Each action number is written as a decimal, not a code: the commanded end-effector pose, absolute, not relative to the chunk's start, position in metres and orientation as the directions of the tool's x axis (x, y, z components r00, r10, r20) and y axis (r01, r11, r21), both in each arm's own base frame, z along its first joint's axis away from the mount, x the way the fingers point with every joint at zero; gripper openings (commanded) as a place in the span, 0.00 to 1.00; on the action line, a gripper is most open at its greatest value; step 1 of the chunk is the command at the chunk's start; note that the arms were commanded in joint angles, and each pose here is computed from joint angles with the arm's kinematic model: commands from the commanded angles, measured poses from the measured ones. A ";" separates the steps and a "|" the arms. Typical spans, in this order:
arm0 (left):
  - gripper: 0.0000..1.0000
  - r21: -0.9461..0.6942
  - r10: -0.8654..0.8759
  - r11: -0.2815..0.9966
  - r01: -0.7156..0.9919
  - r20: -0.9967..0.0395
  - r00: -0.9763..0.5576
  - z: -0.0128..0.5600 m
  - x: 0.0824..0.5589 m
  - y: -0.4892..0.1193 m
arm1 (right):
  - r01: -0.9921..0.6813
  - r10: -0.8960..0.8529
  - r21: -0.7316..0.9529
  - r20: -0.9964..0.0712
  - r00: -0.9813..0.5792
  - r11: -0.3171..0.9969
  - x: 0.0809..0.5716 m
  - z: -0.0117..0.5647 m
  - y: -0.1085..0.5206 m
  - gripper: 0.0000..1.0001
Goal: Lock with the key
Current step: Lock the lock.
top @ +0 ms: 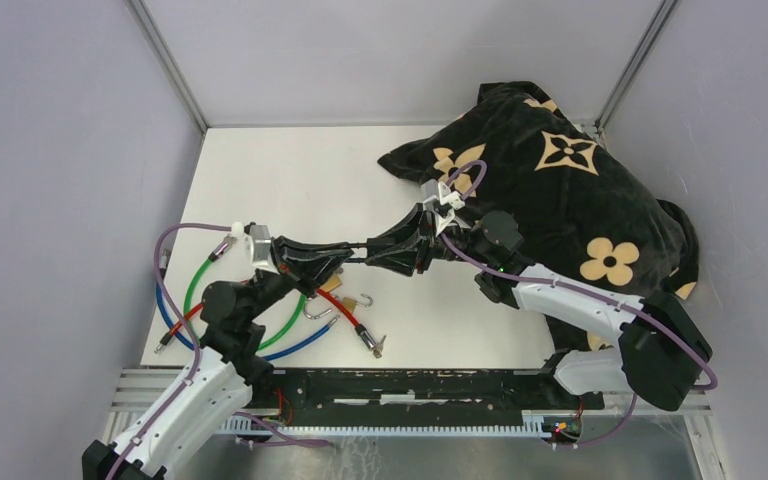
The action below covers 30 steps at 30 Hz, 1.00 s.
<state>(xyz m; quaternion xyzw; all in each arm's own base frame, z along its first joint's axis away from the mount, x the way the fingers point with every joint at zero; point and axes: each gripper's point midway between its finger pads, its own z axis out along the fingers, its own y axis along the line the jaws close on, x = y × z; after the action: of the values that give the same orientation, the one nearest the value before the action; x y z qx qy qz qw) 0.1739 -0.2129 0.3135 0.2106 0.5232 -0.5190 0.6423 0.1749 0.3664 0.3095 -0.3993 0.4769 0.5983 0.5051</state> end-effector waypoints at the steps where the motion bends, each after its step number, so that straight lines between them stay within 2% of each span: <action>1: 0.02 -0.367 -0.402 0.286 0.885 -0.884 -0.236 0.284 0.162 -0.232 | -0.997 0.330 0.056 -0.941 -0.071 -0.054 0.164 0.360 0.383 0.00; 5: 0.02 -0.358 -0.412 0.287 0.889 -0.884 -0.223 0.289 0.163 -0.234 | -0.997 0.300 0.044 -0.952 -0.062 -0.066 0.165 0.352 0.387 0.00; 6: 0.02 -0.353 -0.414 0.286 0.891 -0.884 -0.217 0.292 0.163 -0.234 | -0.994 0.289 0.042 -0.955 -0.069 -0.099 0.160 0.349 0.389 0.00; 9: 0.02 -0.315 -0.416 0.284 0.905 -0.891 -0.179 0.300 0.161 -0.234 | -0.952 0.278 -0.006 -0.957 -0.084 -0.306 0.129 0.352 0.388 0.00; 11: 0.02 -0.273 -0.413 0.278 0.921 -0.900 -0.142 0.307 0.156 -0.233 | -0.942 0.264 -0.044 -0.963 -0.048 -0.332 0.124 0.348 0.386 0.00; 16: 0.02 -0.257 -0.433 0.254 0.932 -0.892 -0.128 0.320 0.149 -0.231 | -0.964 0.218 -0.094 -0.975 0.038 -0.250 0.138 0.340 0.388 0.00; 22: 0.02 -0.312 -0.404 0.265 0.912 -0.895 -0.189 0.291 0.153 -0.236 | -0.986 0.286 -0.011 -0.957 -0.038 -0.167 0.152 0.354 0.398 0.00; 30: 0.02 -0.341 -0.337 0.215 0.915 -0.905 -0.258 0.264 0.142 -0.251 | -0.995 0.206 0.028 -0.977 -0.047 -0.092 0.171 0.337 0.409 0.00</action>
<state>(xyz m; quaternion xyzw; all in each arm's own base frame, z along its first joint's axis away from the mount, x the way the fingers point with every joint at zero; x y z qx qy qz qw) 0.1767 -0.2124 0.3147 0.1875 0.5014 -0.5106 0.6729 0.1817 0.3782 0.3160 -0.4438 0.4634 0.5916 0.4881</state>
